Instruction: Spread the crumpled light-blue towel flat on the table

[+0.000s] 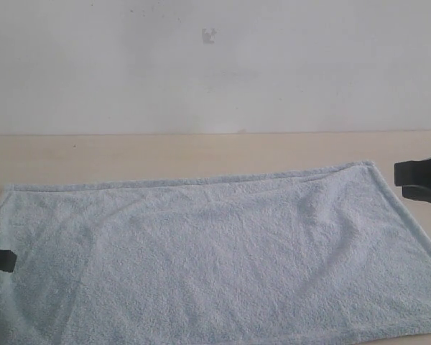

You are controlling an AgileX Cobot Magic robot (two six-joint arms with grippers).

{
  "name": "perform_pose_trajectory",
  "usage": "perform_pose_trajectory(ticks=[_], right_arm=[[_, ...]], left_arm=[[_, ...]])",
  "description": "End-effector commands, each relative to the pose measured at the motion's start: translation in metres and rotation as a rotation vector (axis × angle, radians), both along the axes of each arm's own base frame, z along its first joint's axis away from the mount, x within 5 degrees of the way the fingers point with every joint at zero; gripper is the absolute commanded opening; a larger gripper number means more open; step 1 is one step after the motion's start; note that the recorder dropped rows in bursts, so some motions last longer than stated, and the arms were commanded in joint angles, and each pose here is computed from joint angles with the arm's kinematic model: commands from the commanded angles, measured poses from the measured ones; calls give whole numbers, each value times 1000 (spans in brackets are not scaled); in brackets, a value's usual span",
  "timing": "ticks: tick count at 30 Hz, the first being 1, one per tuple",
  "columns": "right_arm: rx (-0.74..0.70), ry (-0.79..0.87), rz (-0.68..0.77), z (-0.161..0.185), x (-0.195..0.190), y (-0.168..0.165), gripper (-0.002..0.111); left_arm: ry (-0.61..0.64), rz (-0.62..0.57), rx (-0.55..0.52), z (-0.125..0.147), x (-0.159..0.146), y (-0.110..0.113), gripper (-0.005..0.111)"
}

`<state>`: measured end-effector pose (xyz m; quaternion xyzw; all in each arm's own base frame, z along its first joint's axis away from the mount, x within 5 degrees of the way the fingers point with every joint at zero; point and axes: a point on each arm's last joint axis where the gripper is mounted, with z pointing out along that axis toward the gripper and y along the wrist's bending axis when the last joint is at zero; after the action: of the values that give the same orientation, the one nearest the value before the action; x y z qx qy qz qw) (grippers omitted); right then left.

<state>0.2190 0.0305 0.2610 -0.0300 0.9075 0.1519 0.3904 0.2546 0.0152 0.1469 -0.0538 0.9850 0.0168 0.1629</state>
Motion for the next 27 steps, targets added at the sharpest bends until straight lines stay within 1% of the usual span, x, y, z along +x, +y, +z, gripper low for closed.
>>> perform_pose_trajectory(ticks=[1, 6, 15, 27], right_arm=[[-11, -16, 4, 1, -1, 0, 0], [-11, -15, 5, 1, -1, 0, 0], [-7, -13, 4, 1, -1, 0, 0], [-7, -13, 4, 1, -1, 0, 0]], left_arm=[[24, -19, 16, -5, -7, 1, 4], [13, -1, 34, -11, -13, 3, 4], [36, 6, 52, -12, -15, 5, 4], [226, 5, 66, -40, -22, 6, 4]])
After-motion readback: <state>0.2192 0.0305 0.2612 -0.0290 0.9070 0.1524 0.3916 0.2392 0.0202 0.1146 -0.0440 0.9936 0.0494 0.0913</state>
